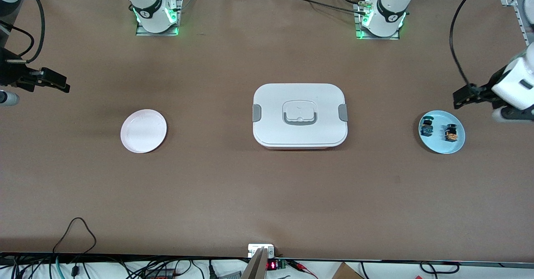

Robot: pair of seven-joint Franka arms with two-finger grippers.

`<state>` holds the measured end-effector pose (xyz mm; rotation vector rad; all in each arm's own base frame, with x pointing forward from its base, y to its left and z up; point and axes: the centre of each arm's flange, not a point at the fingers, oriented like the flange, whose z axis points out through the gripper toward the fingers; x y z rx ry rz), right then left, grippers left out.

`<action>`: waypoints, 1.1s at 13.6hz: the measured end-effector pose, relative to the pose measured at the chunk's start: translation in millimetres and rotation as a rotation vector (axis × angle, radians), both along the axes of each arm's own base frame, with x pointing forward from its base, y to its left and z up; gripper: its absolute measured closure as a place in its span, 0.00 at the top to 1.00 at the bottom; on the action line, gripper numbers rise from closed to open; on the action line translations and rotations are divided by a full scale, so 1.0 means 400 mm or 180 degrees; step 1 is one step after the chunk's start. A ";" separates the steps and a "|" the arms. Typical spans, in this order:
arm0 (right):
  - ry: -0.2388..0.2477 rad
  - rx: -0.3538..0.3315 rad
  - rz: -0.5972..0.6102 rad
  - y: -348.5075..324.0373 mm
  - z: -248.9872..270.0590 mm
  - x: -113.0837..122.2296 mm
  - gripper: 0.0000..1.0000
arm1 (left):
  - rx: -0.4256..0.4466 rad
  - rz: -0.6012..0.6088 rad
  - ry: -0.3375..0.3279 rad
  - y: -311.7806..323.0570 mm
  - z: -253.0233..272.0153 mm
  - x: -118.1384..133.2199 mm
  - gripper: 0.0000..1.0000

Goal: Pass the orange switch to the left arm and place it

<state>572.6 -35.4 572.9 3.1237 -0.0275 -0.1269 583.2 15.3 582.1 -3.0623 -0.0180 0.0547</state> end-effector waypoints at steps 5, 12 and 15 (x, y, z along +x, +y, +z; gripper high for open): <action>0.0001 0.0000 -0.0006 -0.003 0.000 0.000 1.00 | -0.0061 0.0156 0.0082 0.039 0.009 -0.072 1.00; -0.0010 0.0001 -0.0008 -0.003 0.005 -0.003 1.00 | -0.0202 0.0091 0.0040 -0.007 0.024 -0.085 1.00; -0.0010 0.0004 -0.0008 -0.003 0.007 -0.009 1.00 | -0.0202 0.0093 0.0026 -0.006 0.029 -0.085 1.00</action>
